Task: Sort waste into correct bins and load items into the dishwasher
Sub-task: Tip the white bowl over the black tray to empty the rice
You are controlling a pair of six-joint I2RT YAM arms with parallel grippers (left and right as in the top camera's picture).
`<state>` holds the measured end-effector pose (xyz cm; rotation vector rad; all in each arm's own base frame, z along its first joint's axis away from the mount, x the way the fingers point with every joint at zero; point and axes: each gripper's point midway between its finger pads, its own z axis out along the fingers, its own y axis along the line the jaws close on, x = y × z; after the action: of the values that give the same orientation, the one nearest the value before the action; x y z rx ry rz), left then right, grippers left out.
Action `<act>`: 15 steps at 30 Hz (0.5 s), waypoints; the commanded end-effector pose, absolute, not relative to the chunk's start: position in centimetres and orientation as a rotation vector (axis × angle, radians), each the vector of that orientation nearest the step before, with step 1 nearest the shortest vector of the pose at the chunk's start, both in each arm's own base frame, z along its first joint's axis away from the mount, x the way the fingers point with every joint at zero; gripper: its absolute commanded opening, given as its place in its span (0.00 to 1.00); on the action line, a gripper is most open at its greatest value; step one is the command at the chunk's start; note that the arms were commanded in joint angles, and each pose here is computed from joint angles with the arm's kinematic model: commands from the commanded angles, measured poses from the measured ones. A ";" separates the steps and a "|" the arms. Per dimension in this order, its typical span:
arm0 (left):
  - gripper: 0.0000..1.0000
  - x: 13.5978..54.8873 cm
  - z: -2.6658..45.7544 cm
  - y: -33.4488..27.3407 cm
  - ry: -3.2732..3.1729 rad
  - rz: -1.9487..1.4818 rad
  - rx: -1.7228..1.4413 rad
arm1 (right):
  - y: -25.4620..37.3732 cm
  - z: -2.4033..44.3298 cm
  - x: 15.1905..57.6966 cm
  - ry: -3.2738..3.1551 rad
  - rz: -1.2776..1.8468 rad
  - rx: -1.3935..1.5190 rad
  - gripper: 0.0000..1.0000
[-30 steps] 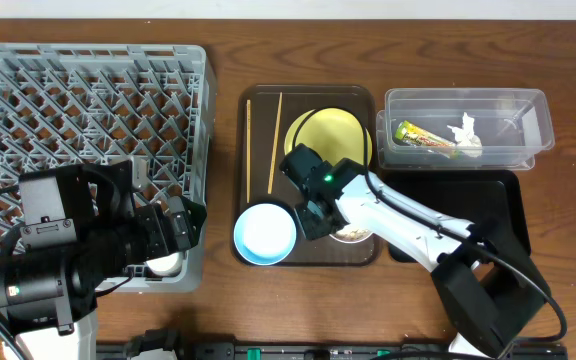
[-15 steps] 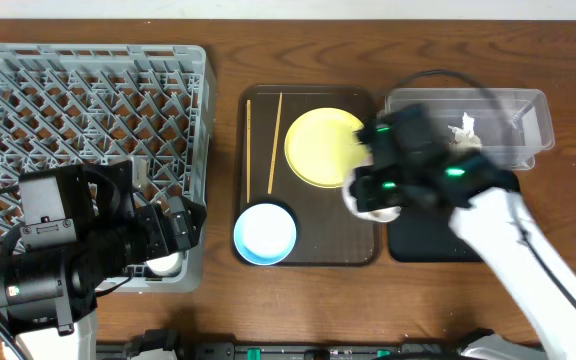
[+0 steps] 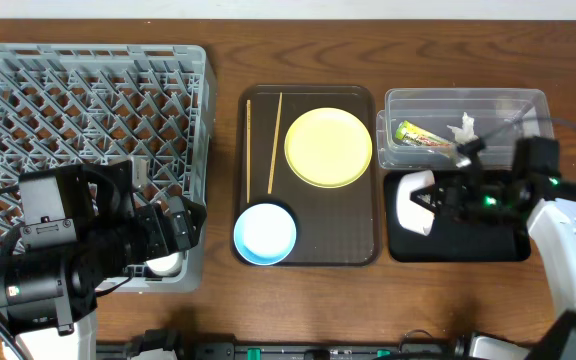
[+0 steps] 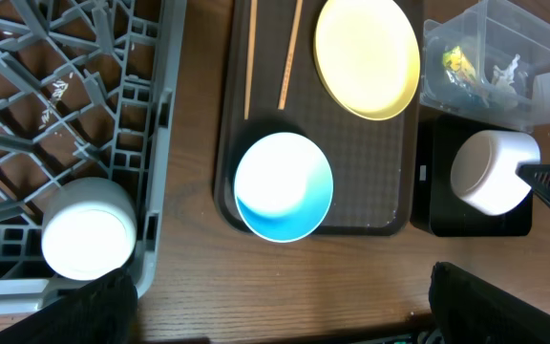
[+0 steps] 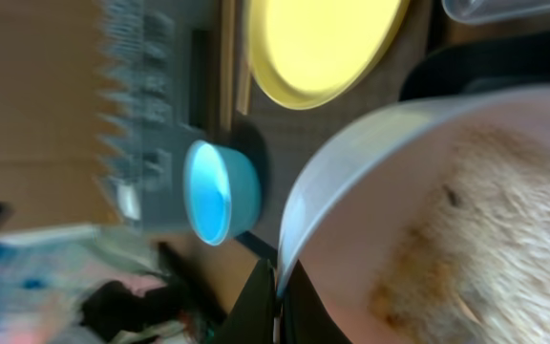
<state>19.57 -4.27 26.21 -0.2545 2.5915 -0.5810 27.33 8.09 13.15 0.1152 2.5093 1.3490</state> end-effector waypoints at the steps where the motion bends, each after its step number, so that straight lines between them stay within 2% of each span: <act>1: 0.98 19.7 26.8 -4.4 2.573 -0.587 -0.227 | 7.2 15.9 27.2 2.155 1.622 0.075 0.01; 7: 0.98 19.7 26.8 -4.4 2.573 -0.587 -0.228 | 4.7 15.4 26.9 2.035 1.650 0.203 0.01; 13: 0.98 19.7 26.8 -4.4 2.573 -0.587 -0.227 | 4.8 17.0 26.6 1.919 1.693 0.159 0.01; 15: 0.98 19.7 26.8 -4.4 2.573 -0.587 -0.228 | 4.6 16.2 26.8 1.956 1.619 0.106 0.01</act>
<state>19.57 -4.27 26.21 -0.2545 2.5915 -0.5810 26.42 4.79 15.13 0.2235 2.0614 1.6495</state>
